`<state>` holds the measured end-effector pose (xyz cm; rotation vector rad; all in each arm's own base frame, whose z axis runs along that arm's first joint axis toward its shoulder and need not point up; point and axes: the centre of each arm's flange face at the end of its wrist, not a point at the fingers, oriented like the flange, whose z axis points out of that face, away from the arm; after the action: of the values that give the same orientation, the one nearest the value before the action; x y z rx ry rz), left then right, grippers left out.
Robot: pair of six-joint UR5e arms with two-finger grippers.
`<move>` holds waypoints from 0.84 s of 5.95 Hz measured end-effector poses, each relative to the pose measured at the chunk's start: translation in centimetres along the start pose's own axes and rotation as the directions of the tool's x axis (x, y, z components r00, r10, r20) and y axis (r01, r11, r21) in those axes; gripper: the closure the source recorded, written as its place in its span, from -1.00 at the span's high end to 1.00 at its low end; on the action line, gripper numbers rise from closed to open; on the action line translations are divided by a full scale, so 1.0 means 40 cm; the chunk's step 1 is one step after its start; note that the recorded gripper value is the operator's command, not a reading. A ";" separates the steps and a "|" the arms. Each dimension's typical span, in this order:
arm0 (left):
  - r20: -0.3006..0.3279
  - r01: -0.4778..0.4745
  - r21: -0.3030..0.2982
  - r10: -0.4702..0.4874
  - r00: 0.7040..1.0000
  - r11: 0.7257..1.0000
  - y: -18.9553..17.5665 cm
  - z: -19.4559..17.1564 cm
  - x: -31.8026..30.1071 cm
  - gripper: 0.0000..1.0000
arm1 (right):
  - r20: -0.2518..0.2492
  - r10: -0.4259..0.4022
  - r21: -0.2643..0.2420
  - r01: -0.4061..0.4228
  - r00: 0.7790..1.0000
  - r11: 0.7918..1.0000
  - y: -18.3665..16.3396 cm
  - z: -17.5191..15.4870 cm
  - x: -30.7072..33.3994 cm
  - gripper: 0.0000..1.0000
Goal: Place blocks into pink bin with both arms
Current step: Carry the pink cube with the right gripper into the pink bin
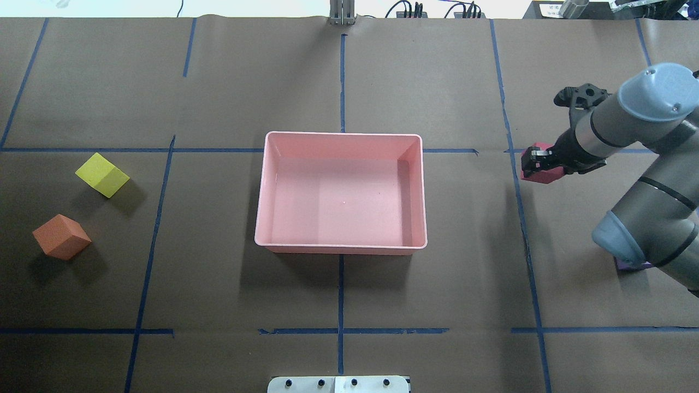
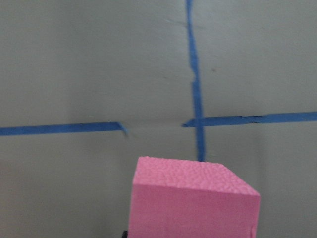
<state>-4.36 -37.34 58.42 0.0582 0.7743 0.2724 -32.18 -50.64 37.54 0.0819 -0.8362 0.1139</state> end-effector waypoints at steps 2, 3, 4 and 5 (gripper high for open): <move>0.009 -0.034 0.034 0.033 0.999 0.999 -0.038 -0.027 0.022 1.00 | 0.031 0.096 -0.020 -0.095 0.995 0.995 0.006 -0.115 -0.361 -0.52; 0.018 -0.079 0.076 0.078 0.997 0.994 -0.086 -0.055 0.043 1.00 | 0.020 0.146 -0.023 -0.145 0.989 0.989 0.065 -0.147 -0.551 -0.20; 0.005 -0.117 0.116 0.117 0.993 0.986 -0.121 -0.073 0.062 1.00 | 0.012 0.176 -0.021 -0.175 0.984 0.984 0.131 -0.142 -0.710 0.98; -0.025 -0.129 0.141 0.134 0.991 0.982 -0.147 -0.085 0.079 1.00 | 0.001 0.182 -0.019 -0.182 0.983 0.983 0.178 -0.123 -0.811 1.00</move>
<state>-3.26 -42.35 52.95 0.2377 0.8247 0.3452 -51.07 -45.23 10.33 -0.0123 -0.8467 0.2778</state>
